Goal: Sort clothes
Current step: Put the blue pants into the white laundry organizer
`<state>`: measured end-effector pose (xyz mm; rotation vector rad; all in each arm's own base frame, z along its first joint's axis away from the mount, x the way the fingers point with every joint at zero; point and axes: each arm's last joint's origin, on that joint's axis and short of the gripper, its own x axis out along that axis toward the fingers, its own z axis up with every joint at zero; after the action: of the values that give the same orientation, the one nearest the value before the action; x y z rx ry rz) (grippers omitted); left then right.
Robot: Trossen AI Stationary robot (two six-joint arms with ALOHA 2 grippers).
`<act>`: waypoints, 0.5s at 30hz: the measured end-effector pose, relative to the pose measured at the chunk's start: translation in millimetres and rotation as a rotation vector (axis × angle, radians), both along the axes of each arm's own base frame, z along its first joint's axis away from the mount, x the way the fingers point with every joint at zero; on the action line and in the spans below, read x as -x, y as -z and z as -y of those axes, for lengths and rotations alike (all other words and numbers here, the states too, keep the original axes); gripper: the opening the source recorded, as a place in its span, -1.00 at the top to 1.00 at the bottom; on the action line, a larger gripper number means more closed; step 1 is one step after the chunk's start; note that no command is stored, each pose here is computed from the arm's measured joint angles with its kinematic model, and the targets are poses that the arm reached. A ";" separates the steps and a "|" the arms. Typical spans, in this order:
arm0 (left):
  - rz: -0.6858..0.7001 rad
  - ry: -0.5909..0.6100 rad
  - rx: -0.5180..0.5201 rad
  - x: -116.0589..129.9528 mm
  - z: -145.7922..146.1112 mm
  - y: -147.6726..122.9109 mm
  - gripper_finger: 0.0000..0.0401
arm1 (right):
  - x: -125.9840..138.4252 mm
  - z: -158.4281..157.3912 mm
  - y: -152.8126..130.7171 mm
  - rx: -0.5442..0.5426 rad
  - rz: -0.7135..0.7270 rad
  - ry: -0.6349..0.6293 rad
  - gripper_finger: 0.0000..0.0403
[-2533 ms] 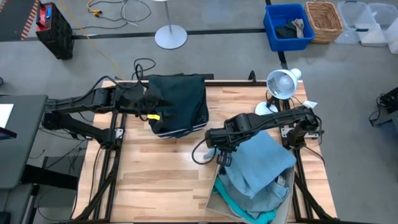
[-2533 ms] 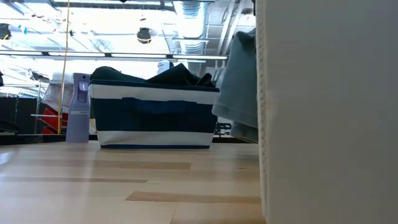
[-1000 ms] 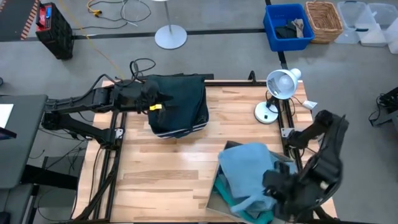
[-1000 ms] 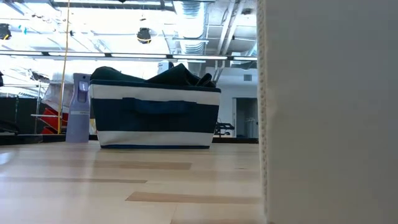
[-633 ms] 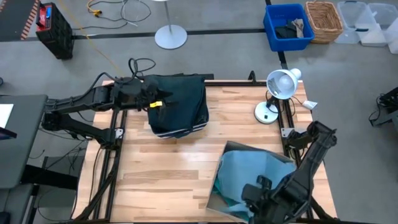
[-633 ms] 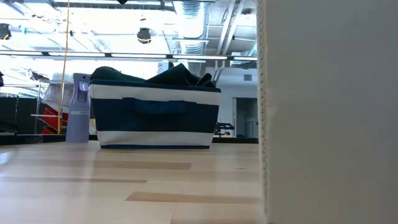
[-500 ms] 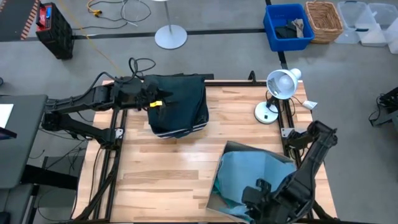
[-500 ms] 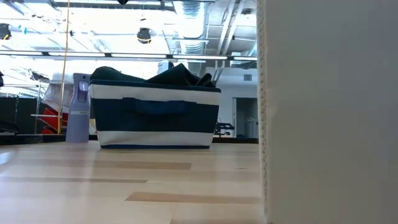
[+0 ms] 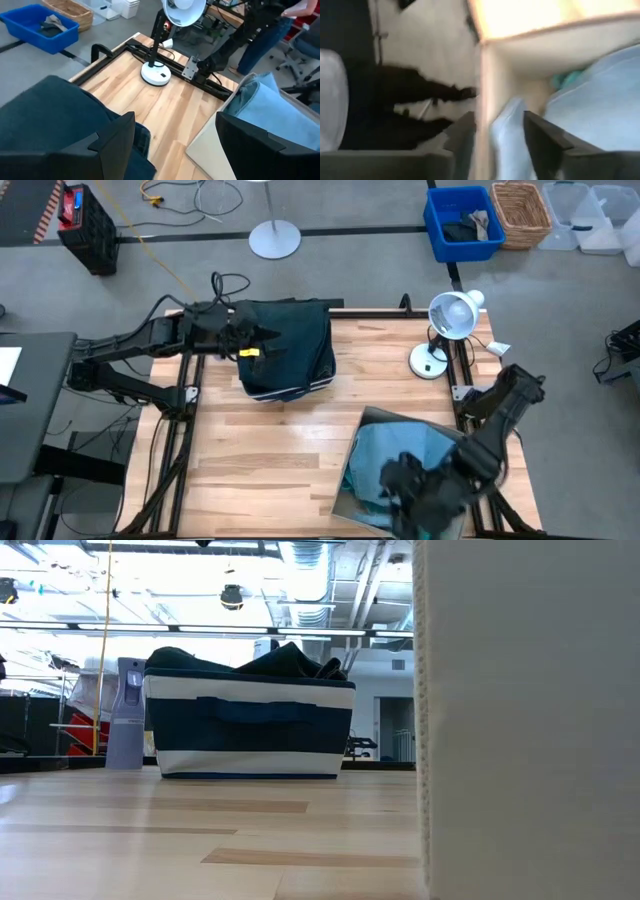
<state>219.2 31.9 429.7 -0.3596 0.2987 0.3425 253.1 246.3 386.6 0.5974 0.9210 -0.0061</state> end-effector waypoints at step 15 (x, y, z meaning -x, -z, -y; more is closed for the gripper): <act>0.045 0.138 -0.078 26.2 -1.6 -13.5 -0.35 | -14.8 49.1 13.1 0.228 -0.117 0.105 0.99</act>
<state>193.0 33.6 443.2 -0.2679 0.2640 0.2100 267.9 197.2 373.5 0.4361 0.9853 -0.2392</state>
